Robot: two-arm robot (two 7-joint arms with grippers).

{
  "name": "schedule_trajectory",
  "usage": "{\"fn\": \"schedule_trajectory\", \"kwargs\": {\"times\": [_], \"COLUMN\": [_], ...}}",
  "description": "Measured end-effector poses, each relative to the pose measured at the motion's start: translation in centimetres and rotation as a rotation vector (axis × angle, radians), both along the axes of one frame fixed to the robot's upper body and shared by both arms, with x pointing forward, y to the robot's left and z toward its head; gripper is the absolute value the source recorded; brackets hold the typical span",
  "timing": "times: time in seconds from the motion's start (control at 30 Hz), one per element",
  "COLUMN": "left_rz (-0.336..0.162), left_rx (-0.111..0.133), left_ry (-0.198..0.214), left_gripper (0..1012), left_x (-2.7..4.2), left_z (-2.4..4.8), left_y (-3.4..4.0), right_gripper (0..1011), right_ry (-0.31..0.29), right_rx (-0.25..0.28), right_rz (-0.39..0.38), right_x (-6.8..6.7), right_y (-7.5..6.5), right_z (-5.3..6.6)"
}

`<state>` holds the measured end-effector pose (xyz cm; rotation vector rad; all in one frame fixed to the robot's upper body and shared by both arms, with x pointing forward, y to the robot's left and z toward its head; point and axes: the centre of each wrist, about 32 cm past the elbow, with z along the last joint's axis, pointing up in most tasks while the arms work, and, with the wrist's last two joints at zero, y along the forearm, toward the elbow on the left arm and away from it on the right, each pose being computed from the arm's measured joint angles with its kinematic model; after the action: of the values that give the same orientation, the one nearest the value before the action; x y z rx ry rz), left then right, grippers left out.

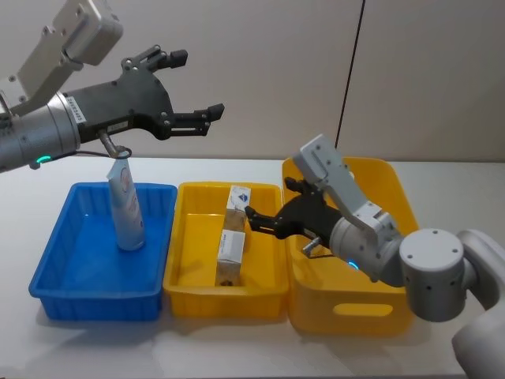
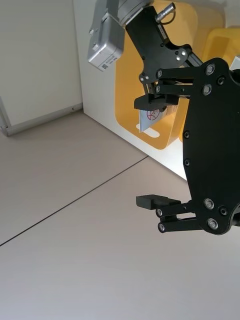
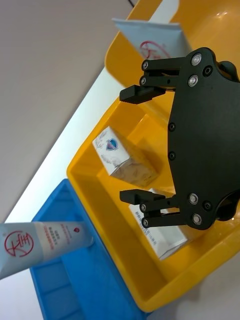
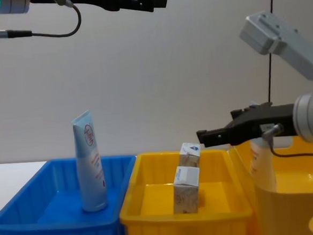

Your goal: Bimanual collaborative sorting of washing and personal care products

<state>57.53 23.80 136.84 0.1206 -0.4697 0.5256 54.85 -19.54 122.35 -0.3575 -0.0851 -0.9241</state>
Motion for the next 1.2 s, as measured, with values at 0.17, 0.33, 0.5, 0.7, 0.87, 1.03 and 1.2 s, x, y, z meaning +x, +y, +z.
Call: {"fn": "schedule_trajectory", "kwargs": {"times": [0.17,0.33,0.5,0.7,0.87,1.03,1.2], "left_rz": [0.0,0.0,0.0,0.0,0.0,0.0,0.0], "left_rx": [0.0,0.0,0.0,0.0,0.0,0.0,0.0], "left_ry": [0.0,0.0,0.0,0.0,0.0,0.0,0.0], "left_gripper": [1002,1001,1001,1001,1002,1001,1001], "left_x": [0.0,0.0,0.0,0.0,0.0,0.0,0.0], "left_z": [0.0,0.0,0.0,0.0,0.0,0.0,0.0], "left_y": [0.0,0.0,0.0,0.0,0.0,0.0,0.0], "right_gripper": [1002,1002,1002,1002,1002,1002,1002], "right_ry": [-0.002,0.008,0.045,0.102,0.169,0.233,0.316], "right_rx": [-0.006,-0.015,-0.035,-0.063,-0.089,-0.103,-0.108], "right_rz": [0.031,0.054,0.078,0.096,0.108,0.114,0.117], "right_x": [0.3,0.6,1.0,1.6,2.3,3.0,3.9], "right_y": [0.6,1.1,1.5,1.8,2.1,2.4,2.7], "right_z": [0.0,0.2,0.6,1.3,2.2,3.0,4.1]}}
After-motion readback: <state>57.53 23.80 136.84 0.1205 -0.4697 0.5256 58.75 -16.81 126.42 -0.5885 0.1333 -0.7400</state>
